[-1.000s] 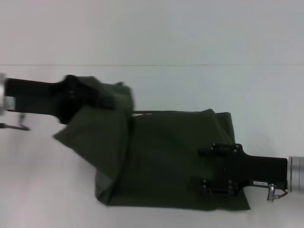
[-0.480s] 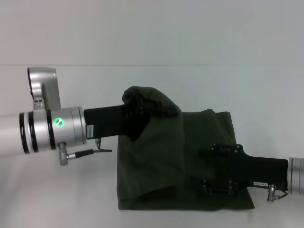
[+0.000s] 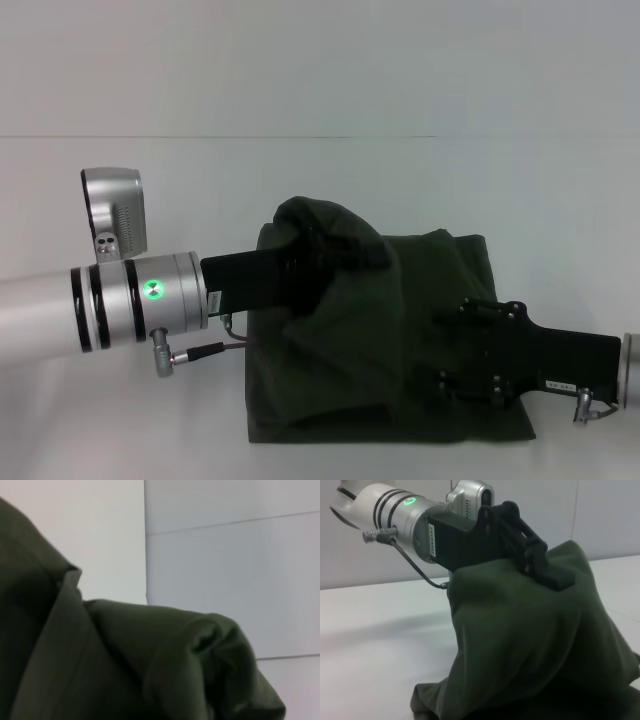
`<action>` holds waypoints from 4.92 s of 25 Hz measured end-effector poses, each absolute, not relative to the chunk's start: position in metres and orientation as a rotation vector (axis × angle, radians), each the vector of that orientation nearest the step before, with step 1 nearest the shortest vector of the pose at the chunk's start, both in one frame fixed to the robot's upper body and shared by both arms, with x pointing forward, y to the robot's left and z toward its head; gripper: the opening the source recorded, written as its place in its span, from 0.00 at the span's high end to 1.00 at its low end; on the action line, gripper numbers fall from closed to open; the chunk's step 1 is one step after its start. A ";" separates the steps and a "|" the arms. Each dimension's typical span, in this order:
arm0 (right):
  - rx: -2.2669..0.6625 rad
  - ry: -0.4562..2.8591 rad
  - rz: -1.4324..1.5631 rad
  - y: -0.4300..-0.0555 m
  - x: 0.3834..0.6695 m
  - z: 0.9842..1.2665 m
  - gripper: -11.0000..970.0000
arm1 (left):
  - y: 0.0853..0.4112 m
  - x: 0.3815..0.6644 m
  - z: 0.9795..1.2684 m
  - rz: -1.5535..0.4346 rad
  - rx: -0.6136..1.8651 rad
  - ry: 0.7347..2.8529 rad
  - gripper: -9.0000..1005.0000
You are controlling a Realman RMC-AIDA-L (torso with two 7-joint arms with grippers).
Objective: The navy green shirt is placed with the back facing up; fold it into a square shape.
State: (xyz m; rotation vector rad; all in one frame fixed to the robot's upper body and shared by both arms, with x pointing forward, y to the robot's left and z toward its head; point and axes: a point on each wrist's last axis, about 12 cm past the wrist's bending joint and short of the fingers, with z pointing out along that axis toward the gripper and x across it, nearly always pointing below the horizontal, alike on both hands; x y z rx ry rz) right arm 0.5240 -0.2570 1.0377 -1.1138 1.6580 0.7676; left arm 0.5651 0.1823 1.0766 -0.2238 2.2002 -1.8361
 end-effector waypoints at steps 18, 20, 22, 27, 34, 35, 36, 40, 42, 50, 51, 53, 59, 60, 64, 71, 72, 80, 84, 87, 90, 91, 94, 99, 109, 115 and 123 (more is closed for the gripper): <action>-0.899 1.712 0.703 -0.290 0.498 1.026 0.23 | 0.154 0.565 1.075 -1.851 -0.129 2.075 0.56; -0.885 1.718 0.699 -0.293 0.496 1.025 0.23 | 0.150 0.564 1.075 -1.873 -0.135 2.073 0.45; -0.873 1.723 0.696 -0.295 0.494 1.024 0.23 | 0.146 0.563 1.075 -1.898 -0.143 2.068 0.35; -0.831 1.731 0.681 -0.300 0.490 1.023 0.23 | 0.136 0.559 1.075 -1.941 -0.140 2.069 0.14; -0.745 1.739 0.609 -0.321 0.485 1.025 0.23 | 0.160 0.561 1.082 -1.913 -0.083 2.019 0.11; -0.725 1.735 0.598 -0.325 0.483 1.026 0.23 | 0.166 0.561 1.083 -1.900 -0.066 2.010 0.11; -0.706 1.725 0.599 -0.328 0.480 1.028 0.23 | 0.174 0.560 1.084 -1.881 -0.043 2.002 0.11; -0.628 1.657 0.634 -0.342 0.470 1.043 0.23 | 0.205 0.552 1.084 -1.796 0.047 1.977 0.11; -0.637 1.636 0.673 -0.341 0.471 1.049 0.23 | 0.221 0.546 1.082 -1.725 0.121 1.965 0.11; -0.848 1.606 0.812 -0.303 0.500 1.060 0.23 | 0.275 0.527 1.079 -1.460 0.413 1.992 0.11; -0.867 1.607 0.826 -0.298 0.503 1.061 0.23 | 0.278 0.524 1.078 -1.430 0.465 2.008 0.11; -0.906 1.625 0.863 -0.289 0.514 1.066 0.23 | 0.281 0.520 1.078 -1.388 0.555 2.002 0.11; -1.019 1.753 0.914 -0.265 0.555 1.104 0.23 | 0.283 0.508 1.073 -1.305 0.756 1.931 0.11; -1.024 1.800 0.918 -0.259 0.563 1.114 0.23 | 0.282 0.507 1.071 -1.296 0.784 1.921 0.11; -1.061 2.021 0.829 -0.229 0.587 1.152 0.23 | 0.284 0.501 1.069 -1.247 0.875 1.872 0.11; -1.204 2.295 0.514 -0.161 0.593 1.199 0.23 | 0.284 0.496 1.070 -1.224 0.923 1.825 0.11; -1.208 2.331 0.480 -0.155 0.593 1.201 0.23 | 0.284 0.496 1.070 -1.226 0.928 1.823 0.11; -1.288 2.462 0.303 -0.112 0.587 1.210 0.23 | 0.287 0.490 1.071 -1.213 0.986 1.765 0.11; -1.298 2.483 0.288 -0.099 0.590 1.212 0.23 | 0.294 0.488 1.077 -1.172 1.036 1.735 0.11; -1.332 2.495 0.269 -0.093 0.591 1.209 0.23 | 0.293 0.487 1.080 -1.176 1.068 1.721 0.11; -1.401 2.489 0.206 -0.083 0.587 1.205 0.24 | 0.293 0.483 1.080 -1.191 1.085 1.706 0.11; -1.421 2.486 0.173 -0.079 0.585 1.204 0.24 | 0.294 0.481 1.080 -1.192 1.090 1.699 0.11; -1.446 2.483 0.122 -0.073 0.584 1.202 0.24 | 0.296 0.474 1.077 -1.179 1.103 1.673 0.11; -1.486 2.465 0.090 -0.068 0.583 1.193 0.25 | 0.297 0.469 1.074 -1.171 1.102 1.663 0.11; -1.542 2.451 -0.003 -0.063 0.586 1.167 0.25 | 0.292 0.468 1.073 -1.182 1.107 1.650 0.11; -1.520 2.467 -0.017 -0.068 0.590 1.158 0.24 | 0.291 0.468 1.073 -1.182 1.107 1.649 0.11; -1.505 2.444 -0.022 -0.068 0.594 1.153 0.24 | 0.289 0.470 1.073 -1.180 1.108 1.645 0.11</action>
